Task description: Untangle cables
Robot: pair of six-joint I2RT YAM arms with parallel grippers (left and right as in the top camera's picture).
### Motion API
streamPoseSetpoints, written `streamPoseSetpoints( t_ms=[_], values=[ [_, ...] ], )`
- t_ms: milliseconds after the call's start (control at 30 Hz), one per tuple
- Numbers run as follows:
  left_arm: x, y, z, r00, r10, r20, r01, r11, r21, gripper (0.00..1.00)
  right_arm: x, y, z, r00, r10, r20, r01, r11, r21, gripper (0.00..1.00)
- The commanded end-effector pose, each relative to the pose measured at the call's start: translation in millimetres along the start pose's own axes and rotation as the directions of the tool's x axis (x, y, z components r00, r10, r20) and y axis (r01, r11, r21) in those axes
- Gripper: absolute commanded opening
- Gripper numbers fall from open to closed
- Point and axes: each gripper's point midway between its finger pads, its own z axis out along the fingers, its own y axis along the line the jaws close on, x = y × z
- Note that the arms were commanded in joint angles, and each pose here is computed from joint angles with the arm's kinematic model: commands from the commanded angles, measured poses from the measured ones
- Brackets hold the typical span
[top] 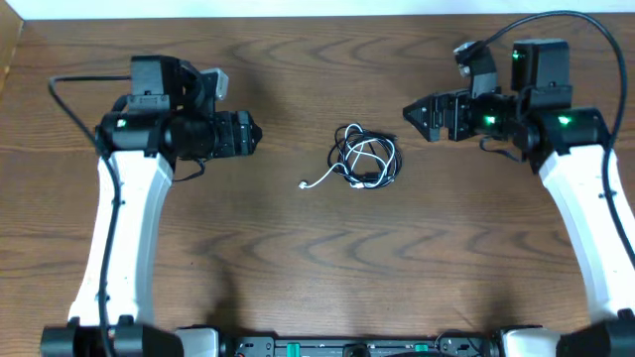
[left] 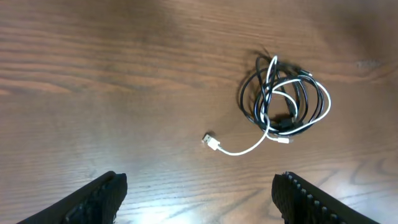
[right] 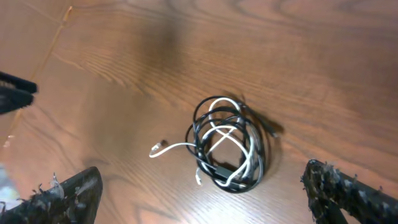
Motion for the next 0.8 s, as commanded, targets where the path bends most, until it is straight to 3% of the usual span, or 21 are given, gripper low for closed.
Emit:
streamPoseSetpoints(
  t_ms=[0,100,300,333,767],
  values=[
    [-7,-4,9,1.0,0.004,-0.007,-0.004,0.999,0.04,0.8,2,13,23,0.995,0.093,-0.047,-0.096,0.992,-0.082,0.85],
    [-7,1,20,1.0,0.004,-0.025,-0.003,0.999,0.036,0.76,28,-20,53,0.961,0.247,-0.123,-0.234,0.966,0.114,0.83],
    [-7,3,24,0.999,0.015,-0.034,-0.014,0.999,0.036,0.7,66,-36,102,0.903,0.381,-0.199,-0.32,0.905,0.279,0.7],
    [-8,3,24,0.999,-0.001,-0.032,0.002,0.999,0.035,0.7,75,-41,112,0.883,0.422,-0.205,-0.35,0.884,0.311,0.64],
    [-8,2,24,0.999,-0.042,-0.032,0.043,0.998,0.035,0.7,111,-57,149,0.81,0.529,-0.252,-0.414,0.822,0.392,0.33]
  ],
)
